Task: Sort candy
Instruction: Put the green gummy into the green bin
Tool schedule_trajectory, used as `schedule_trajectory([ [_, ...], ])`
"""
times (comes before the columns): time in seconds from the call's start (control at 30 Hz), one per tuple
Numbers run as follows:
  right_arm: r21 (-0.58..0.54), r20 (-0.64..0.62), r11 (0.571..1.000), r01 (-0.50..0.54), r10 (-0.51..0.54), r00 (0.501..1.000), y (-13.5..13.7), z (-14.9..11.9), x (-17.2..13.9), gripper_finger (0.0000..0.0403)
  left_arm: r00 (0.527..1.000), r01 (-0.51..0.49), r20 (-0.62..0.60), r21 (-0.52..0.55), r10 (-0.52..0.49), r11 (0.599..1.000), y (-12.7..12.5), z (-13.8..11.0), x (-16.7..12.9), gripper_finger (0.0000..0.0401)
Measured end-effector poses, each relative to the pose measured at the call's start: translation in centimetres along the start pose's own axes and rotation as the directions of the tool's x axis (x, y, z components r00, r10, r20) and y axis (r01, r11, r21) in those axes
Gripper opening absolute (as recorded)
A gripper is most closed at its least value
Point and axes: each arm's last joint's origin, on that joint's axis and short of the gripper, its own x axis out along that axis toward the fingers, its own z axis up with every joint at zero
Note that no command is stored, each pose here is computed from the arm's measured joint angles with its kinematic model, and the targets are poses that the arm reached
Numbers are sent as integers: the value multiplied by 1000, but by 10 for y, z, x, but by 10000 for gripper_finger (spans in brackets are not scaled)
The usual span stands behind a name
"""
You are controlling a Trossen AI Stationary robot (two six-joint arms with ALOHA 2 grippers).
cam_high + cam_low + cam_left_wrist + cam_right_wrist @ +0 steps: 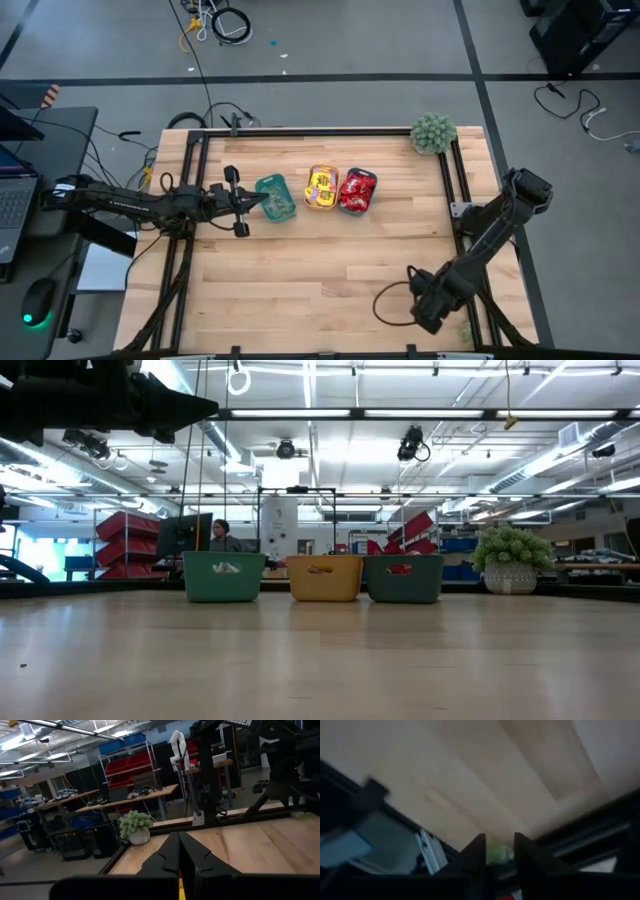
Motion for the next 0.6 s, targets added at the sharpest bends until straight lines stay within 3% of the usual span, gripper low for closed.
schedule_trajectory([
  [0.23,-104,-49,995,2,-7,999,0,-14,6,155,1000,3,-13,2,-3,1000,0,-1,0,1],
  [0.43,-104,-184,992,-66,46,982,-4,-14,33,170,999,10,-38,6,-10,1000,-1,-4,0,1],
  [0.6,-89,-258,995,-42,18,966,-13,-12,46,170,999,10,-39,6,-10,1000,-1,-4,0,1],
])
